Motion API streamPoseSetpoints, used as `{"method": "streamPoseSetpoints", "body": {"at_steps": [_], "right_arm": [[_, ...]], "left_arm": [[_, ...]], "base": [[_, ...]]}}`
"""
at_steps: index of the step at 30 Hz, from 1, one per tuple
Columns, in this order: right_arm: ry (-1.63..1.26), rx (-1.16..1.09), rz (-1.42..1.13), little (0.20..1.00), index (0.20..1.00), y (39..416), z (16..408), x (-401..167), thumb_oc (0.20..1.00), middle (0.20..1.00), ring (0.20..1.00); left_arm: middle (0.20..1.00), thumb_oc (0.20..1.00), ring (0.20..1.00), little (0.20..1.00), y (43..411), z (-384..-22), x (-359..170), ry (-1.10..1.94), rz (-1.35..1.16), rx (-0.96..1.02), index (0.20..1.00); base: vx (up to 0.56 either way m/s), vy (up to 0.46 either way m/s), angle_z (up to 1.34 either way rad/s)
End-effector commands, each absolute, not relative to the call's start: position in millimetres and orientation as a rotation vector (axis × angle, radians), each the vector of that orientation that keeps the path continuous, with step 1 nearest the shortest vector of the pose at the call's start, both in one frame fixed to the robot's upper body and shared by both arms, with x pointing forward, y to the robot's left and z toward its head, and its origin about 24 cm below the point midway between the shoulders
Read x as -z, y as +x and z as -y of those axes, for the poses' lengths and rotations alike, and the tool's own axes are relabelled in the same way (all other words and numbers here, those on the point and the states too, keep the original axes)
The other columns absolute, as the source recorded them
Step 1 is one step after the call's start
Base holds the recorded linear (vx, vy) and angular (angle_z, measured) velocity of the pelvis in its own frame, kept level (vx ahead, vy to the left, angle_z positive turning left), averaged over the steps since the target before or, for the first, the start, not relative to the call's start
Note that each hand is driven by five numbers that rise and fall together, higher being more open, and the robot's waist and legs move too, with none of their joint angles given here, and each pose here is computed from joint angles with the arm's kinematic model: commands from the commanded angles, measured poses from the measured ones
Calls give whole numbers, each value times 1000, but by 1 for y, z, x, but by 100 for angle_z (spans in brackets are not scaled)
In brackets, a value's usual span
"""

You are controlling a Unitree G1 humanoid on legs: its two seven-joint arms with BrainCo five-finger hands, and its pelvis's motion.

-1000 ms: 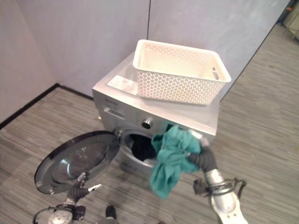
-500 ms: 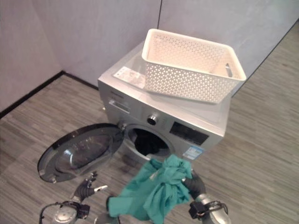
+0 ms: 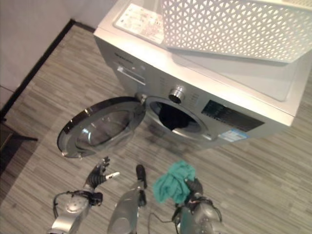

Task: Grab the laundry basket,head to the washer,open it,put in the laundry and shut it.

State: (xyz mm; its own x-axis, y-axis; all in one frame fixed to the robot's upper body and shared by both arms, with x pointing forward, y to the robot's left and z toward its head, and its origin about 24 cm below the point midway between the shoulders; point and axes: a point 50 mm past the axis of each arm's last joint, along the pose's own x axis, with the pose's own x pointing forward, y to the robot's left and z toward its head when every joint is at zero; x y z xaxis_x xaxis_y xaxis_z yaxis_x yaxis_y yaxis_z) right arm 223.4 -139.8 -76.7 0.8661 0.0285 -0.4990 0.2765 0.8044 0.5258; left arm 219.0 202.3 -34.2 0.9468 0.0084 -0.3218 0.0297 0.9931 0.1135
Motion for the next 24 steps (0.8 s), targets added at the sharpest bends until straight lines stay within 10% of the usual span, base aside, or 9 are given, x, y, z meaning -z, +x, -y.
{"method": "streamPoseSetpoints", "body": {"at_steps": [1, 9, 24], "right_arm": [[833, 248, -426, 200, 200, 233, 132, 67, 200, 200, 200], [1008, 430, -194, 200, 200, 294, 144, 23, 200, 200, 200], [1138, 772, 481, 200, 200, 364, 283, -147, 200, 200, 200]], "left_arm": [[1000, 1000, 1000, 1000, 210, -197, 31, 79, -291, 28, 1000], [1000, 1000, 1000, 1000, 213, -184, 24, 43, -249, 68, 1000], [1000, 1000, 1000, 1000, 209, -173, 19, 71, -224, 186, 1000]], "base": [[32, 23, 1], [45, 12, 10], [63, 2, 19]]}}
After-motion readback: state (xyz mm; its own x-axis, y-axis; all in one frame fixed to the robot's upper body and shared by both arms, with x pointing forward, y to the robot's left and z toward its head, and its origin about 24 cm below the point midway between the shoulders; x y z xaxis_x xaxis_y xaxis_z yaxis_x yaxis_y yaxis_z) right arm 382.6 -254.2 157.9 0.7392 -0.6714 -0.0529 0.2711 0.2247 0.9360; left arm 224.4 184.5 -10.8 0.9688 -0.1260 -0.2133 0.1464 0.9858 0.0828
